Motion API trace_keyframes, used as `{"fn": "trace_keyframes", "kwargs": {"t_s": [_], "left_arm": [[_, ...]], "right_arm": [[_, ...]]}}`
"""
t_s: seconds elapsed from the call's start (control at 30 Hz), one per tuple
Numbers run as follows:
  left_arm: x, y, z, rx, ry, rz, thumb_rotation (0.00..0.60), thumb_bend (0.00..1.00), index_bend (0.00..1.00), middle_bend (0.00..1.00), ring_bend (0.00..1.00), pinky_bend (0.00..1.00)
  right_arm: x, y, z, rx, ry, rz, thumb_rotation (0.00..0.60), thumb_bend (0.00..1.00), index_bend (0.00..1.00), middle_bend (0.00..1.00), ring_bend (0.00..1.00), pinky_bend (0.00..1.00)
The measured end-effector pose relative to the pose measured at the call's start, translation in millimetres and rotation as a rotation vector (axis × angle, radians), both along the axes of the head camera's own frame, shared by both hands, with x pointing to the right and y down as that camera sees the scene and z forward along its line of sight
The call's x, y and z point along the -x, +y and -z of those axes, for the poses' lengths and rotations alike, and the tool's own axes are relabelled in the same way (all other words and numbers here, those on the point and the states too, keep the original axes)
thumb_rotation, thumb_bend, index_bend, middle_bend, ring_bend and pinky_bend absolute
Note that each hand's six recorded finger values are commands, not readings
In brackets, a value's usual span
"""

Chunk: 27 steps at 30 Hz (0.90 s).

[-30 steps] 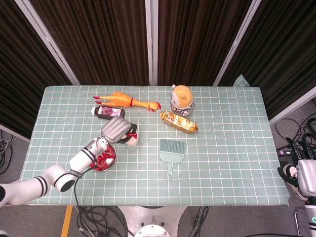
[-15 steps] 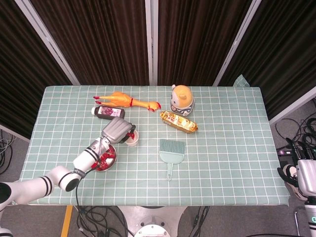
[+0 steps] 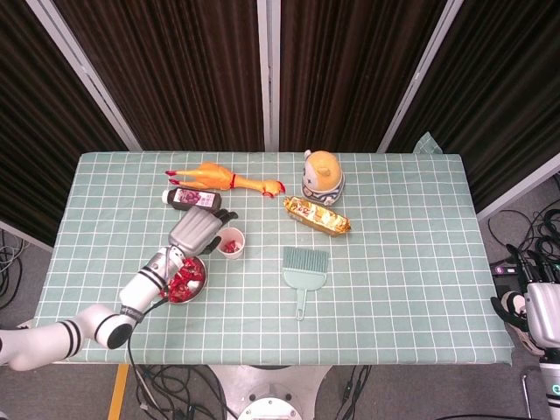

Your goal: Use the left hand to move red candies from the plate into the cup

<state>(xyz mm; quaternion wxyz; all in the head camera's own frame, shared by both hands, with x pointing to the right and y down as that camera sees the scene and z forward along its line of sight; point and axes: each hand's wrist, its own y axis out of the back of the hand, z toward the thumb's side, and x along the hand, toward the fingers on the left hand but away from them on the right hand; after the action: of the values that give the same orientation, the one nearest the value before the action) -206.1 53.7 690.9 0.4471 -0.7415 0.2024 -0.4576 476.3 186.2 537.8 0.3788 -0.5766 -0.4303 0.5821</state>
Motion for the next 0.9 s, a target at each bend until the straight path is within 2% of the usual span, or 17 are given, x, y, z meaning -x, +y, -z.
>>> {"fn": "trace_keyframes", "kwargs": {"t_s": [0.07, 0.17, 0.3, 0.4, 0.53, 0.67, 0.9], "left_arm": [[19.3, 5.0, 8.6, -0.018, 0.014, 0.05, 0.6, 0.39, 0.27, 0.38, 0.51, 0.86], [54.5, 21.2, 16.1, -0.018, 0.005, 0.119, 0.6, 0.27, 0.27, 0.37, 0.43, 0.74], [88.7, 55.7, 12.3, 0.046, -0.043, 0.151, 0.6, 0.16, 0.27, 0.31, 0.29, 0.56], [97.9, 76.7, 6.2, 0.104, -0.061, 0.151, 0.6, 0.15, 0.26, 0.24, 0.2, 0.48], [99.7, 92.9, -4.1, 0.154, -0.077, 0.141, 0.6, 0.15, 0.26, 0.21, 0.17, 0.45], [98.1, 105.0, -13.4, 0.175, -0.084, 0.126, 0.6, 0.15, 0.26, 0.21, 0.17, 0.45], [95.8, 112.2, -29.0, 0.196, -0.106, 0.108, 0.6, 0.15, 0.26, 0.21, 0.17, 0.45]], "right_arm": [[1.4, -1.3, -0.1, -0.001, -0.002, 0.006, 0.6, 0.19, 0.07, 0.27, 0.1, 0.2], [4.3, -2.8, -0.3, -0.002, -0.004, 0.017, 0.6, 0.19, 0.07, 0.27, 0.1, 0.2], [8.3, -3.7, -1.4, 0.0, -0.01, 0.028, 0.6, 0.19, 0.07, 0.27, 0.1, 0.21], [10.9, -4.0, -2.2, 0.003, -0.012, 0.035, 0.6, 0.19, 0.07, 0.27, 0.1, 0.21], [12.8, -4.1, -1.0, 0.0, -0.011, 0.04, 0.6, 0.19, 0.07, 0.27, 0.1, 0.22], [11.0, -2.5, -0.1, 0.001, -0.006, 0.03, 0.6, 0.19, 0.07, 0.27, 0.1, 0.22], [11.6, -2.1, -0.9, 0.004, -0.009, 0.028, 0.6, 0.19, 0.07, 0.27, 0.1, 0.23]]}}
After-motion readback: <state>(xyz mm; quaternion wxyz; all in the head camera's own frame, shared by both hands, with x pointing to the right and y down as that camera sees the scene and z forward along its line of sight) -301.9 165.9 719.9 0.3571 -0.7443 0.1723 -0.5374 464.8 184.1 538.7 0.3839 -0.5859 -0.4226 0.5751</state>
